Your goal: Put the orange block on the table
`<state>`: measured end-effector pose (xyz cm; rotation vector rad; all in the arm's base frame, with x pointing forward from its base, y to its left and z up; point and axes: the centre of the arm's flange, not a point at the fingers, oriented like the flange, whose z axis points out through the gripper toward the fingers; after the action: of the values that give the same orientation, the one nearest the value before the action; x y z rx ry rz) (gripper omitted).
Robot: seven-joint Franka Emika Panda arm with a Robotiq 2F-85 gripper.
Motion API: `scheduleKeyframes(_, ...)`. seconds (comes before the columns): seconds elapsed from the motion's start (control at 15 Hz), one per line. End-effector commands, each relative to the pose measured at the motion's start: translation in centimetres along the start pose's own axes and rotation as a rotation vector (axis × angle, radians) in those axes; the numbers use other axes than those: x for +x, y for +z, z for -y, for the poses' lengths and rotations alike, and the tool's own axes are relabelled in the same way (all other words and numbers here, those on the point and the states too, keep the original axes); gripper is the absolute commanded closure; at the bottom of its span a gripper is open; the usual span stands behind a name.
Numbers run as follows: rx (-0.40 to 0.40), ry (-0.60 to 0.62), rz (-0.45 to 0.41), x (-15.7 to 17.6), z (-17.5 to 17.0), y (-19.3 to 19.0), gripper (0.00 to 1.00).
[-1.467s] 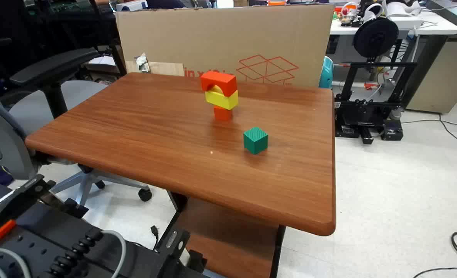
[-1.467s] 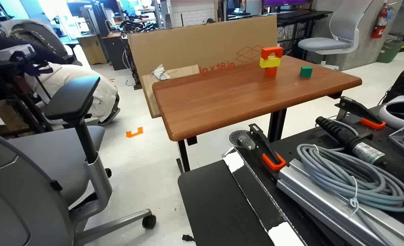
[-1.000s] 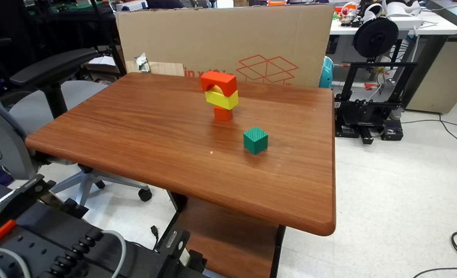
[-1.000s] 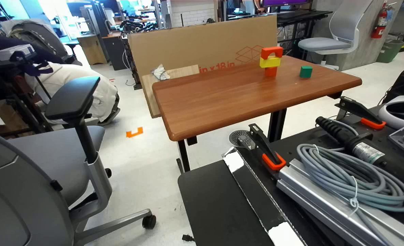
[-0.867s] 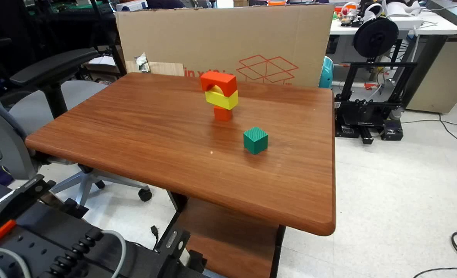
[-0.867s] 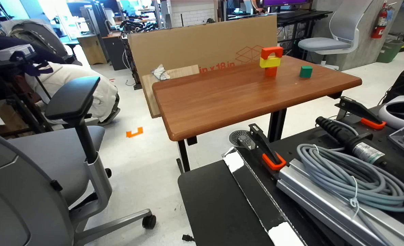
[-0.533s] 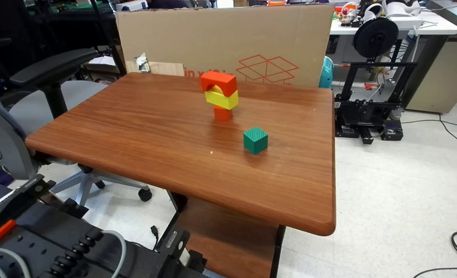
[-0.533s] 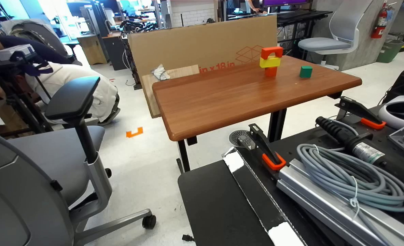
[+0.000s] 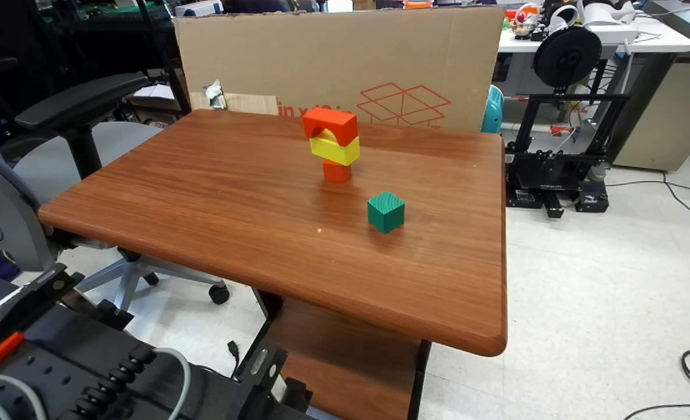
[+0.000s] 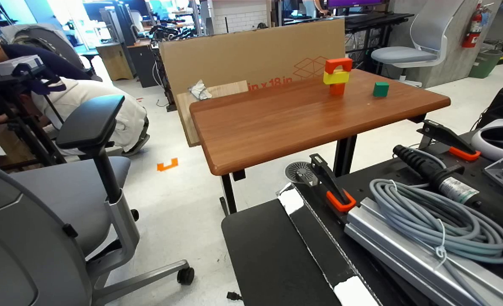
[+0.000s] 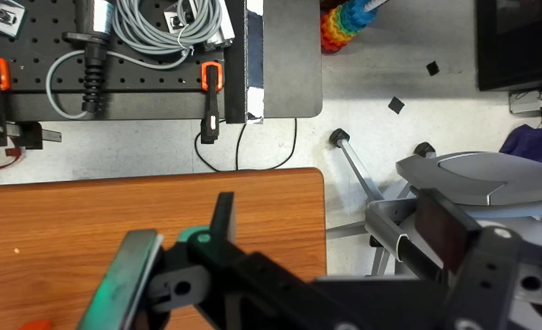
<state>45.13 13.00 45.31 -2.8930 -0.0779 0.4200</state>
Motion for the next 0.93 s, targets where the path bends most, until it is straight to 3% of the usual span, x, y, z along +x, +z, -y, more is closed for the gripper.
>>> scheduleKeyframes(0.0,-0.009,-0.003,-0.003,0.3,0.0,0.1,0.00)
scheduleKeyframes(0.2,0.014,0.036,-0.061,1.9,-0.2,-0.4,0.00)
scheduleKeyframes(0.6,0.053,0.258,-0.281,9.7,-2.6,-0.8,0.00)
scheduleKeyframes(0.87,0.039,0.429,-0.307,13.2,-6.0,0.8,0.00)
